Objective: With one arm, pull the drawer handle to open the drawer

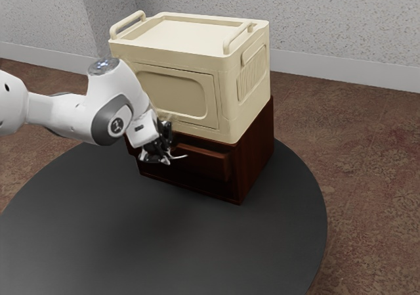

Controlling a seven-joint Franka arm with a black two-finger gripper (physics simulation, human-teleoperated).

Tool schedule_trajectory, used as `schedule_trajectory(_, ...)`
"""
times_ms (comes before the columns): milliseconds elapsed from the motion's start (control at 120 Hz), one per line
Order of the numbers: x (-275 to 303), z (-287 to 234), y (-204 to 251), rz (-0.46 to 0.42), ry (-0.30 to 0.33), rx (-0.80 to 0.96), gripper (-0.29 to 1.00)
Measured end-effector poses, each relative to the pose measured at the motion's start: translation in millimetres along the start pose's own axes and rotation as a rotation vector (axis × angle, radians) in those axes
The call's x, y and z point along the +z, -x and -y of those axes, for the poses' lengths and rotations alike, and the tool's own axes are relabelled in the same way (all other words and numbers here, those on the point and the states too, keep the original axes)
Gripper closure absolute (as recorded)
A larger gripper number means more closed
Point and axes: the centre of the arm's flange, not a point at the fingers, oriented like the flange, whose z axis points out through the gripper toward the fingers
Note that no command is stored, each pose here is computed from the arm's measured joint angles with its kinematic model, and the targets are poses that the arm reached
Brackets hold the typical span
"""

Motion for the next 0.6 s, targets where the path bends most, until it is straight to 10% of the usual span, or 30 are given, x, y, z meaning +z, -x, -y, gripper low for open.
schedule_trajectory(600, -46, -110, -7, -0.024, 0.011, 0.06, 0.79)
